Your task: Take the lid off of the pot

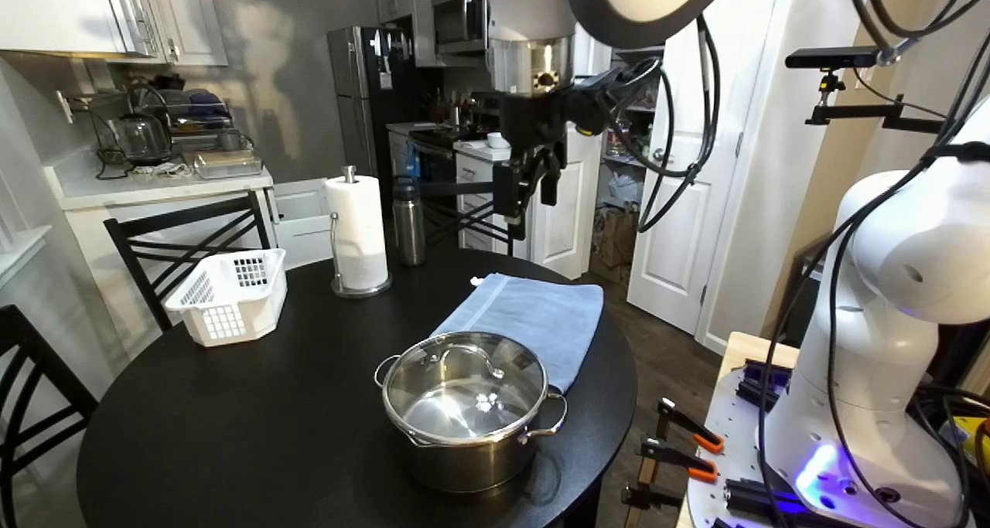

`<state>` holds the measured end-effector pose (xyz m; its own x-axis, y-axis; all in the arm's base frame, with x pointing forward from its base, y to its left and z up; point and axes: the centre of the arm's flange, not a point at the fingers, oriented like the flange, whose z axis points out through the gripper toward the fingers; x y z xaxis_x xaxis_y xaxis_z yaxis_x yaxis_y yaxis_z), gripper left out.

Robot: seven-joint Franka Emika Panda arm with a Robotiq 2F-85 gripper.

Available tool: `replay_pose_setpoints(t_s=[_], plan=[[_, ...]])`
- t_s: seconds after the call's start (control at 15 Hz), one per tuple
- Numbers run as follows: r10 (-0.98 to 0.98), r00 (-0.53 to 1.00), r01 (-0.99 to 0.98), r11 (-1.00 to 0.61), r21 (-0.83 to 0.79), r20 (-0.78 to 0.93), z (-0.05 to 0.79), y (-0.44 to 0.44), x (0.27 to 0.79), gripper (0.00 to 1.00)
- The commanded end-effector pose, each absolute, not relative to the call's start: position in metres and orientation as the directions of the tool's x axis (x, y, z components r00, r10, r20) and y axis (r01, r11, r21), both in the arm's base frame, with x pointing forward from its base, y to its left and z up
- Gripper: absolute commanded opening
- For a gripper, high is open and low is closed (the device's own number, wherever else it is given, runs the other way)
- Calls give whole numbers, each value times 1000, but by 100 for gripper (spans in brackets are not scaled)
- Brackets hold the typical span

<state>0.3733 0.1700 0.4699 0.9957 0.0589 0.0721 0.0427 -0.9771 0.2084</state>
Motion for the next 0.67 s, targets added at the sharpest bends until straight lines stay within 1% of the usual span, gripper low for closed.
replay_pose_setpoints(t_s=[0.0,0.13,0.27,0.33,0.6], plan=[[137,987,127,-986,106,89,426,166,410,100],[201,975,199,-979,35,97,406,163,424,100],[249,964,249,-968,8,90,390,164,435,100],[271,960,272,-962,5,73,383,165,439,100],[301,953,303,-949,82,-36,351,168,445,100]])
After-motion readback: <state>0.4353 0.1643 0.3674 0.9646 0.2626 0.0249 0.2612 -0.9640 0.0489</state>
